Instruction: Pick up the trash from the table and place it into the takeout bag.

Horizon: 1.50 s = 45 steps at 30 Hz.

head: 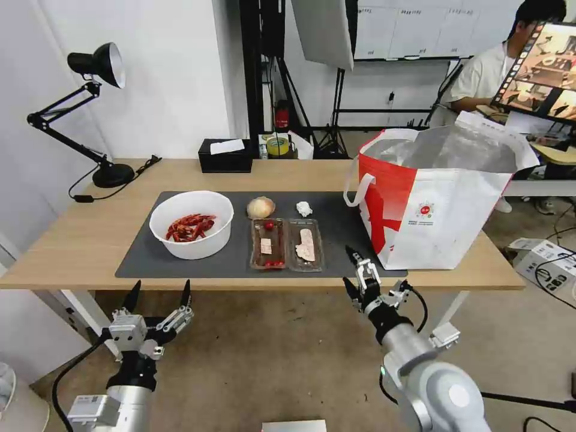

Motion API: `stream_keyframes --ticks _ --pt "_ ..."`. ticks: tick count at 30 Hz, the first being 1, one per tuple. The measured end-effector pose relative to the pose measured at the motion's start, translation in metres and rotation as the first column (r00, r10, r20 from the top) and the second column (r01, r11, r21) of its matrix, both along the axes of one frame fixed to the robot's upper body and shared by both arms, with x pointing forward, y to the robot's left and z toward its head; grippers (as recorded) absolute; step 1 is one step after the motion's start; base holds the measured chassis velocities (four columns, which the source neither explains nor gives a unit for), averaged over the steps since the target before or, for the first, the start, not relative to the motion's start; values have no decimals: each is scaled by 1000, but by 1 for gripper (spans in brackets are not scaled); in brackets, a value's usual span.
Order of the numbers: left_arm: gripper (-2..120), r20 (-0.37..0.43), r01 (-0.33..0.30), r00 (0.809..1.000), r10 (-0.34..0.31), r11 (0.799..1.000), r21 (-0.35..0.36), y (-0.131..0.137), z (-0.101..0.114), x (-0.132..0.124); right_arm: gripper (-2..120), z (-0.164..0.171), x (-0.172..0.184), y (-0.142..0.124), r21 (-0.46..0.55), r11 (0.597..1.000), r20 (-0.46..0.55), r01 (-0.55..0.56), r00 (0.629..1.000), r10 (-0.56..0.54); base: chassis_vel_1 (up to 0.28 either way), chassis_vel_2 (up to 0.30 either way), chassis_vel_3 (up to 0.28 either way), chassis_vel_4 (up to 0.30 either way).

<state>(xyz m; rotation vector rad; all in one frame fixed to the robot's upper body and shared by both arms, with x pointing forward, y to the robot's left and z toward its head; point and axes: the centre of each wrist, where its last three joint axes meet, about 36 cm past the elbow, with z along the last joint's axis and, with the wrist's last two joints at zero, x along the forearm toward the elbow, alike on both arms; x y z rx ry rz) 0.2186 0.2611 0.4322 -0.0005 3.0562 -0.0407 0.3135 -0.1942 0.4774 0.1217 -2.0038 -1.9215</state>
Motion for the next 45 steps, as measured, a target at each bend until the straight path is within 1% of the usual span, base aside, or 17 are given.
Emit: stream_keyframes --ticks 3,7,13,19,28,35,41,44,45 --pt "100 -6 0 1000 1 1000 12 2 0 -1 100 5 4 7 7 1000 -39 11 999 -11 0 0 0 0" --pt "100 -16 1 1000 0 1000 21 5 -1 -1 100 2 10 13 7 1000 -57 7 998 -6 0 0 0 0" --pt "100 -29 2 1000 -1 1000 30 8 0 0 100 -5 21 18 -2 1000 -63 -27 998 27 0 0 0 0" --pt "100 -38 -7 999 8 1000 27 10 -1 0 100 -10 35 19 -31 996 -75 -84 994 82 0 0 0 0" --pt "100 -43 -22 999 23 999 27 12 -4 1 100 -10 49 26 -72 989 -102 -132 987 124 0 0 0 0" --pt "100 -59 -29 998 31 999 31 15 -10 0 100 -7 62 29 -102 983 -84 -152 986 144 0 0 0 0" --pt "100 -60 -31 998 34 999 38 17 -10 -1 100 -6 68 30 -78 983 -71 -164 985 159 0 0 0 0" --pt "100 -60 -34 998 36 999 38 17 -10 -1 100 -16 67 28 -16 984 -52 -177 983 176 0 0 0 0" --pt "100 -60 -34 998 36 999 38 17 -10 -1 100 -16 67 28 -16 984 -52 -177 983 176 0 0 0 0"
